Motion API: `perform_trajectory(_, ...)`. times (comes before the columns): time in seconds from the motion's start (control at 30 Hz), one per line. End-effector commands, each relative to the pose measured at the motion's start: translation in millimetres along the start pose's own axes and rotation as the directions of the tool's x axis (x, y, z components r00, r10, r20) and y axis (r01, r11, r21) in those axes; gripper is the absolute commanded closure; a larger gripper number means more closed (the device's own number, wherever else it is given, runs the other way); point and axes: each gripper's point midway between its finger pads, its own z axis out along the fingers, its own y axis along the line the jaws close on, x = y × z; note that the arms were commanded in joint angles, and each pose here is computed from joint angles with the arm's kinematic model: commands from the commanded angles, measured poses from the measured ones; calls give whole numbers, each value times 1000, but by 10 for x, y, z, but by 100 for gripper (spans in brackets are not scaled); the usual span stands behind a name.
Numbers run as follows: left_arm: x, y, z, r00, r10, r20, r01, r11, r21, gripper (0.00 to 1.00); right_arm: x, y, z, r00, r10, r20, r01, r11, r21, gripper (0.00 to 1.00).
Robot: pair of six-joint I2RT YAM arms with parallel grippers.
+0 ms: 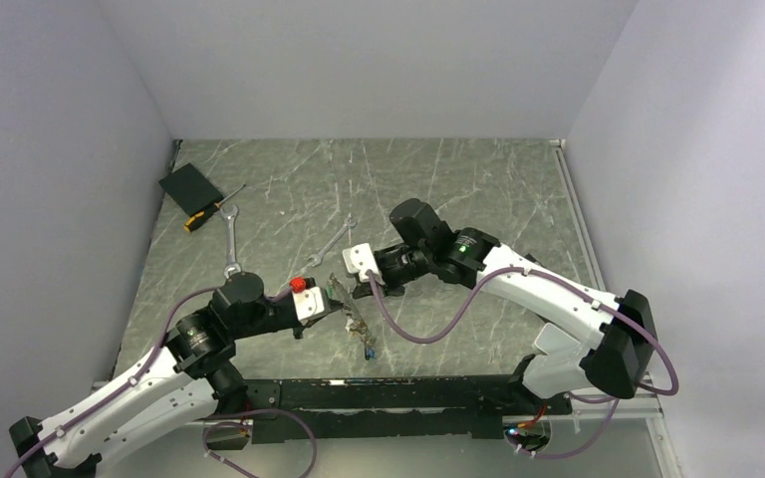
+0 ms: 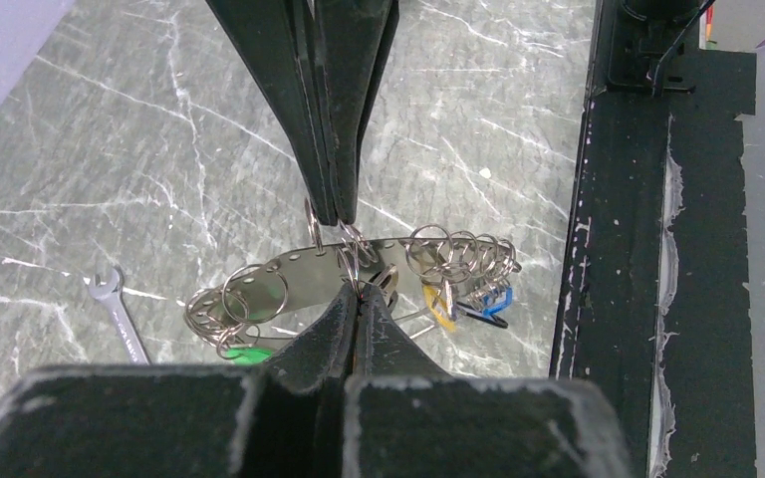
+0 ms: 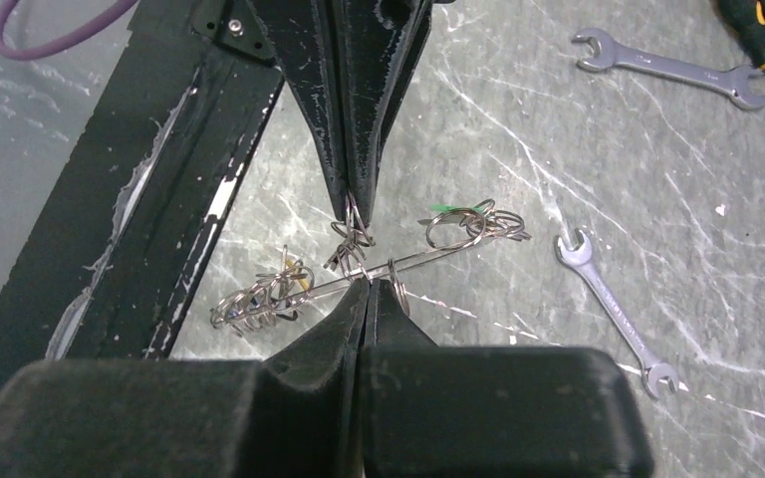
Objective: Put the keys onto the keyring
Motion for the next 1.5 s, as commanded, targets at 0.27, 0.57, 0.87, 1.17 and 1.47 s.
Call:
perform_trajectory(0.27, -44, -61, -19, 1000, 16, 23, -16, 1000, 22, 100, -448, -225, -183, 979, -85, 185, 70, 994, 87, 100)
perform_trajectory(0.57, -43, -32, -22, 1000, 18, 22, -18, 1000, 5, 100, -415, -269, -212, 964, -9, 266, -25, 992, 121, 100)
perform_trajectory(0.87, -42, -13, -13, 1000, 20, 17, -20, 1000, -1, 97, -417, -404, -250, 935, 37, 352, -124, 966, 227, 100)
perform_trajectory(1.17, -57, -37, -29, 1000, 15, 23, -15, 1000, 9, 60, -419, -441, -293, 928, 40, 371, -149, 951, 271, 100)
perform_trajectory(1.47, -207, 48, -105, 998, 24, 62, -22, 999, -43, 62, -426, -422, -352, 917, 23, 398, -156, 940, 305, 100)
